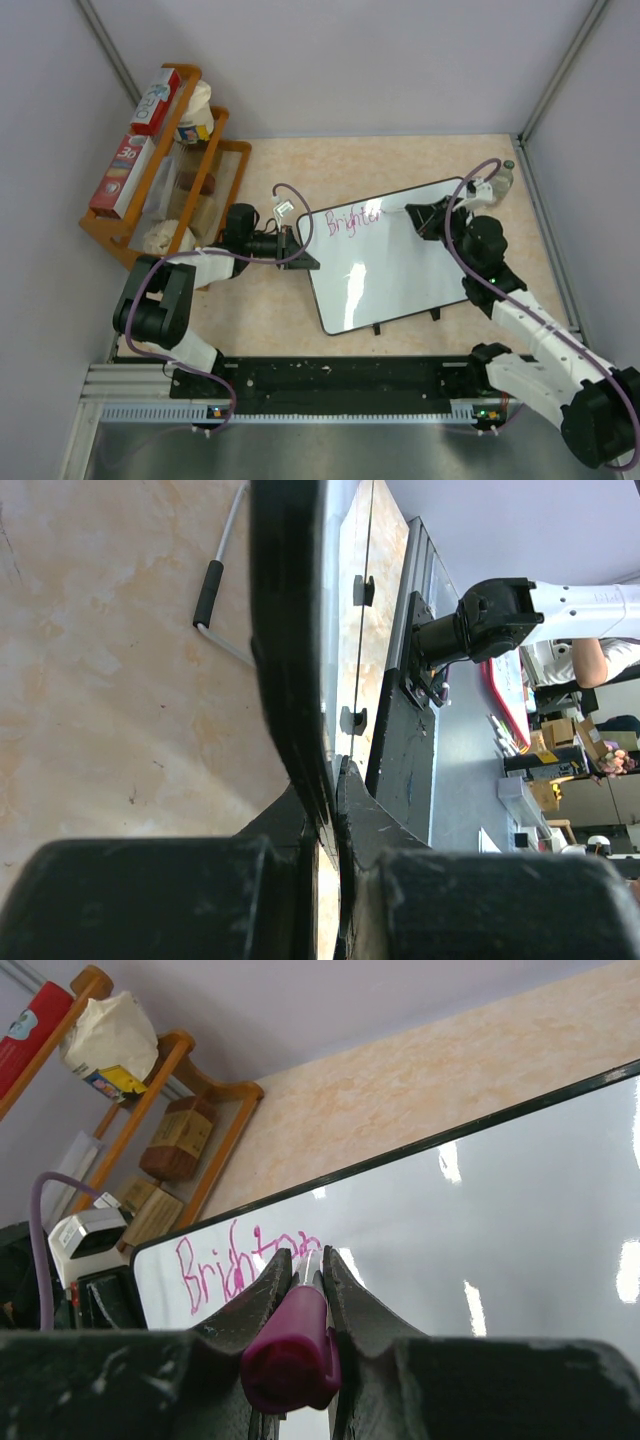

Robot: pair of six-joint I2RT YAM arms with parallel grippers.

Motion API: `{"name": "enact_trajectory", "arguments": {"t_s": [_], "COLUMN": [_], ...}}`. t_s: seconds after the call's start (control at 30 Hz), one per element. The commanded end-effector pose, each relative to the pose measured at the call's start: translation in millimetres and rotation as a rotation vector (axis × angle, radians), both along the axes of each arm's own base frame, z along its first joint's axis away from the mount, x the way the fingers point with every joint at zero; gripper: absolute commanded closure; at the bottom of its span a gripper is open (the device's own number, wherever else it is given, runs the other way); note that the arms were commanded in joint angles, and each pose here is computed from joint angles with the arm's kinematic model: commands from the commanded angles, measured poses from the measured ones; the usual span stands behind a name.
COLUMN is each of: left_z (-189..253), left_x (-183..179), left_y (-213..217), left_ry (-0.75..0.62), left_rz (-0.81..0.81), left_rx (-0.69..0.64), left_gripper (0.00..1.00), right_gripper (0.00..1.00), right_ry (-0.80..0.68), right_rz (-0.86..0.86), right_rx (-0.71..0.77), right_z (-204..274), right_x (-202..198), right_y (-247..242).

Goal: Write a sentence on the whiteboard
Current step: Write with the whiteboard marker on the whiteboard.

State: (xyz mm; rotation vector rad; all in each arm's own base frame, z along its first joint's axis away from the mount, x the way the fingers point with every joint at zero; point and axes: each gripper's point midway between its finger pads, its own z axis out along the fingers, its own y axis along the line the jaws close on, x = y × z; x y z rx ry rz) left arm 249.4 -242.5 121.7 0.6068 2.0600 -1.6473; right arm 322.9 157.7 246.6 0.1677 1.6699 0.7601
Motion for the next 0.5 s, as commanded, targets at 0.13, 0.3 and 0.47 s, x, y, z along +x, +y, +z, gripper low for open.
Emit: {"name": "enact_trajectory", "arguments": {"t_s": [0.13, 0.3, 0.47], "left_z": [-28.4, -28.3, -27.8], "left_x": [2.2, 2.3, 2.3], "left_y": [-0.3, 0.0, 0.1], "left_ry": [-0.16, -0.162, -0.165], "left_rz": [-0.002, 0.0, 0.002], "left_rx": [0.078, 0.08, 0.08], "left_gripper": [1.0, 1.0, 1.0], "right_gripper": [1.0, 1.0, 1.0], "right_ry": [-0.106, -0.091, -0.071], "right_rz": [-0.015, -0.008, 0.003], "right_rx": [0.045, 0.037, 0.045], "right_z": [47.5, 41.0, 34.2], "right_x": [-12.3, -17.9, -18.3], "right_y": [-10.6, -13.3, -16.1]}}
